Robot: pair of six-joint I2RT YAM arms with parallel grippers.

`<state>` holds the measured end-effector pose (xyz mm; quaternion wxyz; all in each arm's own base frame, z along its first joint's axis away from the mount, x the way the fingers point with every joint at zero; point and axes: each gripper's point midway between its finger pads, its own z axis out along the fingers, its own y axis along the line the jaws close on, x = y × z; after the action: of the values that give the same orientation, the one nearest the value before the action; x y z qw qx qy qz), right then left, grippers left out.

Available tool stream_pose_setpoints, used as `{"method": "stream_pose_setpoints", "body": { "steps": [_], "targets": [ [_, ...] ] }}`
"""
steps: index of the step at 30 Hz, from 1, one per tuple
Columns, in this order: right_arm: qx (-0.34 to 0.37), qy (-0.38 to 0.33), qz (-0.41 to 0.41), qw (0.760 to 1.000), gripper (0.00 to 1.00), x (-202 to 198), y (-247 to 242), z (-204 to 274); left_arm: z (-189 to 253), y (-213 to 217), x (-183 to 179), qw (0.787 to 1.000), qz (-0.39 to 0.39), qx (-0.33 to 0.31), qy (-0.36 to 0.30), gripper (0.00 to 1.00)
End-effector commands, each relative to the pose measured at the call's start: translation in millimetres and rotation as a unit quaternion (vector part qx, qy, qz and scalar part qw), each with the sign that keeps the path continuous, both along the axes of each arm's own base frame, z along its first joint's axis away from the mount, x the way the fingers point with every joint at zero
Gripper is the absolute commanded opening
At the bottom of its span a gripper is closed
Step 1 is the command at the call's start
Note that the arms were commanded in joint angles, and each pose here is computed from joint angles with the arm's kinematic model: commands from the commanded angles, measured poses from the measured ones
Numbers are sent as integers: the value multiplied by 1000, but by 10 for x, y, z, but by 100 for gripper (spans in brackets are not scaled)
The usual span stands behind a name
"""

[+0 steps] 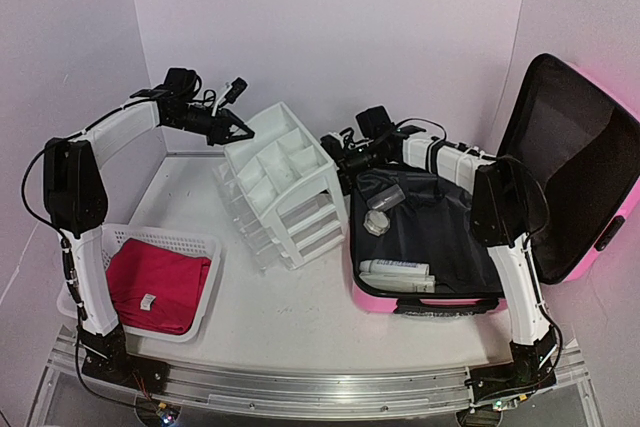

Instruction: Open, take out, and arrange the luggage

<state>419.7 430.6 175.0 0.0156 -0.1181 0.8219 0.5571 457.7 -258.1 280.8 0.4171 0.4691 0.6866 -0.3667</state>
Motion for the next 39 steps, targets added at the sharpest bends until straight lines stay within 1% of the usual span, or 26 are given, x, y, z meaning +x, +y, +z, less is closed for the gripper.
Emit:
{"method": "stream_pose_setpoints", "body": {
  "steps": [1,6,9,11,14,17,19,23,24,25,26,28,30,33,37,39],
  "targets": [
    [10,-48,-35,998,81,131,-126,362,583,-139,-168,996,-37,-46,-66,0],
    [-7,-64,-93,994,91,287,-505,550,531,-69,-175,996,-36,-40,-74,0],
    [-20,-68,-126,989,94,385,-725,583,545,3,-132,996,-29,-40,-77,0],
    [-29,-69,-145,987,94,463,-799,550,579,40,-125,995,-31,-44,-83,0],
    [-36,-68,-145,986,94,530,-680,423,636,44,-178,993,-43,-49,-99,0],
    [-43,-61,-141,987,98,601,-519,226,664,33,-204,992,-49,-57,-104,0],
    [-45,-60,-142,987,98,637,-437,171,678,31,-234,990,-55,-59,-113,0],
    [-43,-38,-143,988,97,671,-259,59,712,34,-260,989,-58,-60,-123,0],
    [-45,-28,-149,987,94,676,-236,19,723,36,-264,988,-59,-62,-126,0],
    [-47,-14,-157,986,88,692,-221,-32,725,33,-268,988,-61,-63,-127,0],
    [-43,3,-165,985,85,707,-201,-56,728,32,-270,988,-62,-64,-129,0],
    [-31,16,-168,985,85,697,-107,-72,716,29,-264,988,-62,-65,-128,0],
    [-15,39,-170,985,88,678,-15,-86,709,22,-252,988,-62,-67,-126,0],
    [9,71,-175,982,87,643,88,-91,695,24,-222,988,-57,-67,-125,0],
    [28,79,-179,980,84,589,138,15,670,28,-200,989,-52,-65,-121,0],
    [33,62,-186,980,83,617,96,99,666,28,-197,990,-50,-66,-118,0]
  ]
}}
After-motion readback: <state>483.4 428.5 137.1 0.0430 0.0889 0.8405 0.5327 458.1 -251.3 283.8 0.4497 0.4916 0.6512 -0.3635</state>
